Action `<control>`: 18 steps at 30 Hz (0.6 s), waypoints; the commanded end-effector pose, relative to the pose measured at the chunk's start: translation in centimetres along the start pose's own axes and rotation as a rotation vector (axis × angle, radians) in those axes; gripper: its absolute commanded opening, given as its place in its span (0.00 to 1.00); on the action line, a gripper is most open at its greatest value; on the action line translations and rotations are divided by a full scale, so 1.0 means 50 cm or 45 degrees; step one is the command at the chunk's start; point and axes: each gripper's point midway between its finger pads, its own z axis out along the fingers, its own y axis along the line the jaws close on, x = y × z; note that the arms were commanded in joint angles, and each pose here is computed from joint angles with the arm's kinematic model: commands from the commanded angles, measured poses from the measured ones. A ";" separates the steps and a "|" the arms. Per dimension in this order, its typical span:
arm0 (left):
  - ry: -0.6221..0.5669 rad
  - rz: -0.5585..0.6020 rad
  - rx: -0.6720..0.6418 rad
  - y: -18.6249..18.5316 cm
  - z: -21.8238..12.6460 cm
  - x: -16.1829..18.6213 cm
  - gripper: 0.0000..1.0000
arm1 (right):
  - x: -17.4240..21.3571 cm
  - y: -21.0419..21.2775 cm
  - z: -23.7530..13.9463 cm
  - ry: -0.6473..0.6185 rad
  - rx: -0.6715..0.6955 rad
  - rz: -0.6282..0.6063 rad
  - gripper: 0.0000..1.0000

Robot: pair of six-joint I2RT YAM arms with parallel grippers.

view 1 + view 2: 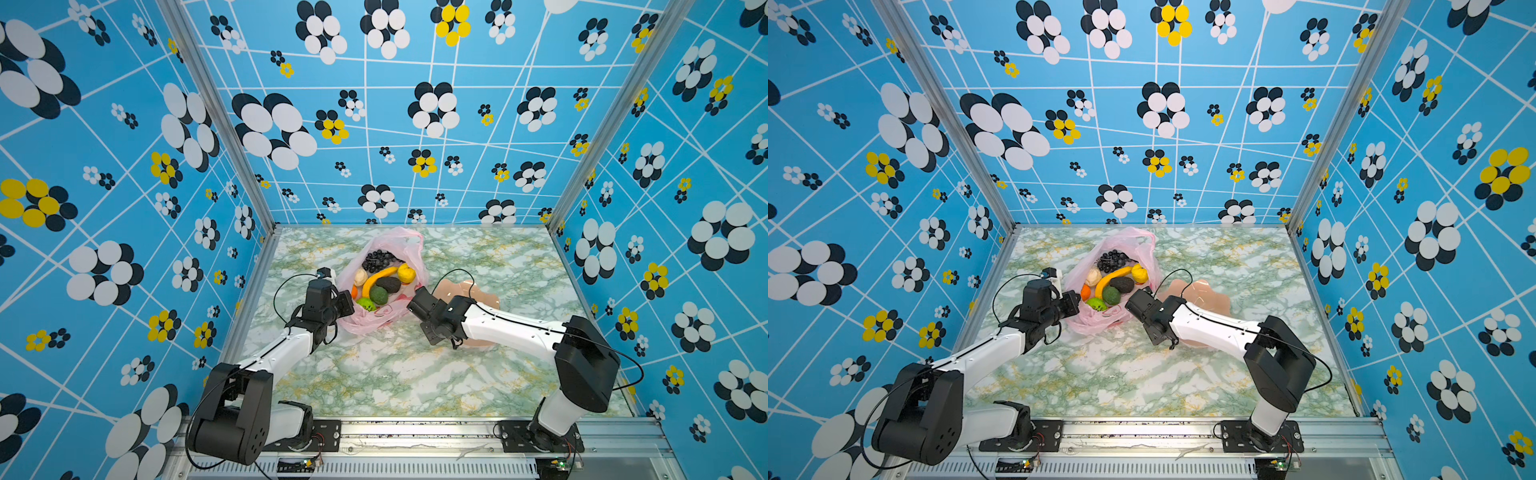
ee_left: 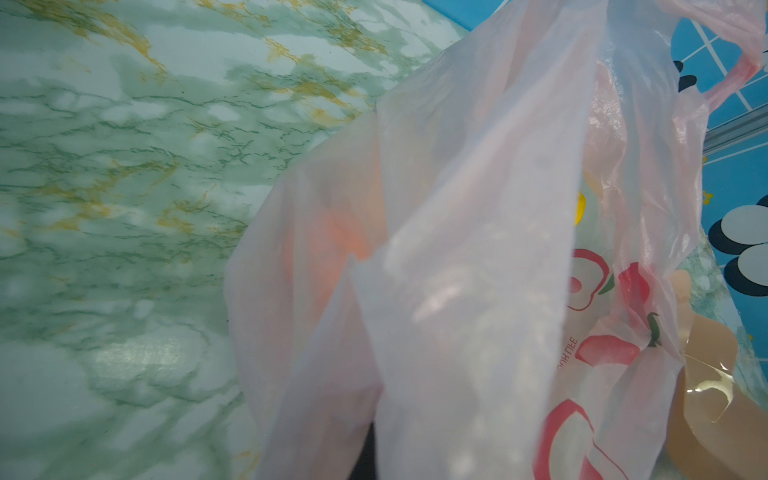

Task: Take the fake fruits out of the plastic bag
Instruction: 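Drag the peach plate with the right gripper to beside the bag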

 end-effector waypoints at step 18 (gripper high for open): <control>0.010 0.016 0.000 -0.003 0.002 0.004 0.00 | 0.022 0.138 -0.084 0.035 -0.299 -0.032 0.58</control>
